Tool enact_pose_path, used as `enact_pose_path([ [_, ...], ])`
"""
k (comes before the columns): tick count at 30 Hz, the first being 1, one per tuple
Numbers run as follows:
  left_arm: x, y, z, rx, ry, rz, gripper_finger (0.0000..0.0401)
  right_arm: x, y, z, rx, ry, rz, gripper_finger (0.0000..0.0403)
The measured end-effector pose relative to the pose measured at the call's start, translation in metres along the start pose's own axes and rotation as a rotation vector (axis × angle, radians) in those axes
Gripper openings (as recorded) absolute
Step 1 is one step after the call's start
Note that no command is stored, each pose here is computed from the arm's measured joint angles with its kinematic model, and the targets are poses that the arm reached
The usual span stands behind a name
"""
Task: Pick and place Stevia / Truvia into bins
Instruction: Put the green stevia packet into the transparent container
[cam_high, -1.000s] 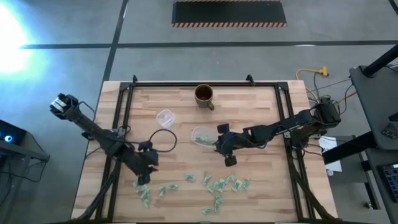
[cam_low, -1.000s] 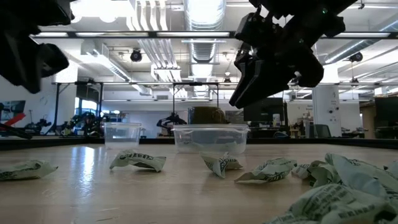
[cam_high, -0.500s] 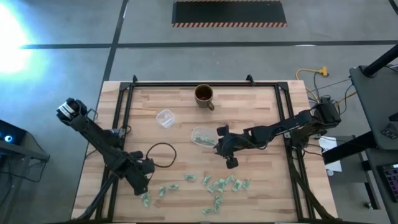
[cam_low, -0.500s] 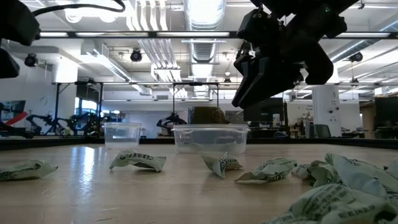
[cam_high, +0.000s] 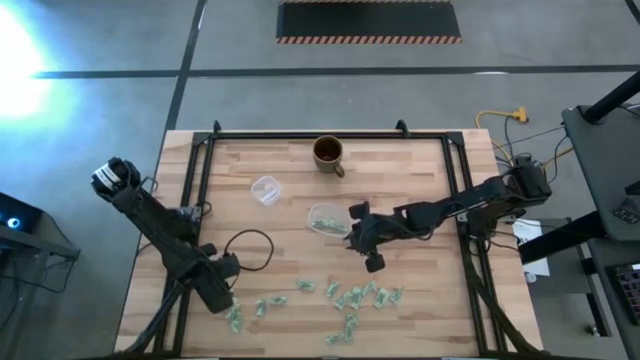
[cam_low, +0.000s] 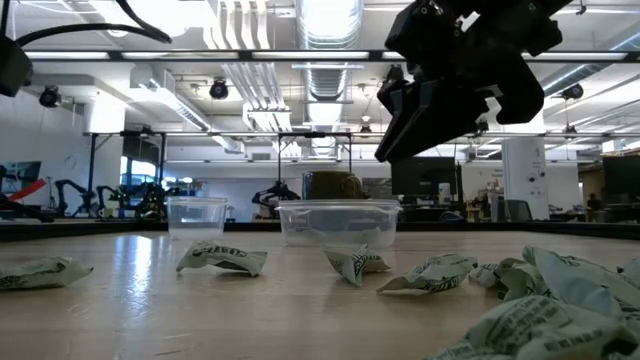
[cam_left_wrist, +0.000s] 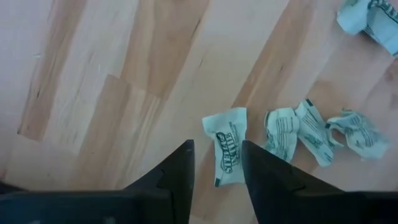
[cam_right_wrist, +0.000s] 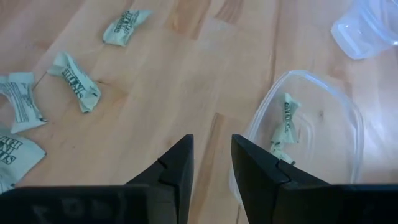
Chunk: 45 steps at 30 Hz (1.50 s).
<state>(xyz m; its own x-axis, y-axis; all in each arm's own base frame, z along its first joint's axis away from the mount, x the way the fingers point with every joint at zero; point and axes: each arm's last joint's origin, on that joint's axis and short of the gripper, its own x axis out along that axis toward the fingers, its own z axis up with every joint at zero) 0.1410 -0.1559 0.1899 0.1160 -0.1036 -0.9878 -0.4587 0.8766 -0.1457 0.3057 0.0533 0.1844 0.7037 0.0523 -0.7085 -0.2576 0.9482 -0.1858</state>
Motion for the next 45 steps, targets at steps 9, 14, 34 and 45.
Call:
enact_pose_path([
  [9, 0.007, -0.002, 0.001, -0.008, 0.006, 0.028, 0.0197, -0.007, 0.001, -0.001, 0.011, 0.02, 0.006, 0.0101],
  [14, 0.019, -0.008, 0.001, -0.005, 0.028, 0.039, 0.0203, -0.02, 0.008, 0.004, -0.006, -0.004, 0.023, 0.0092],
  [34, 0.036, -0.015, 0.001, 0.019, 0.076, 0.054, 0.0203, -0.082, 0.035, 0.007, -0.03, -0.16, -0.024, 0.0079],
  [45, 0.046, -0.018, 0.001, 0.07, 0.104, 0.076, 0.018, -0.085, 0.039, 0.007, -0.04, -0.17, -0.018, 0.0068],
])
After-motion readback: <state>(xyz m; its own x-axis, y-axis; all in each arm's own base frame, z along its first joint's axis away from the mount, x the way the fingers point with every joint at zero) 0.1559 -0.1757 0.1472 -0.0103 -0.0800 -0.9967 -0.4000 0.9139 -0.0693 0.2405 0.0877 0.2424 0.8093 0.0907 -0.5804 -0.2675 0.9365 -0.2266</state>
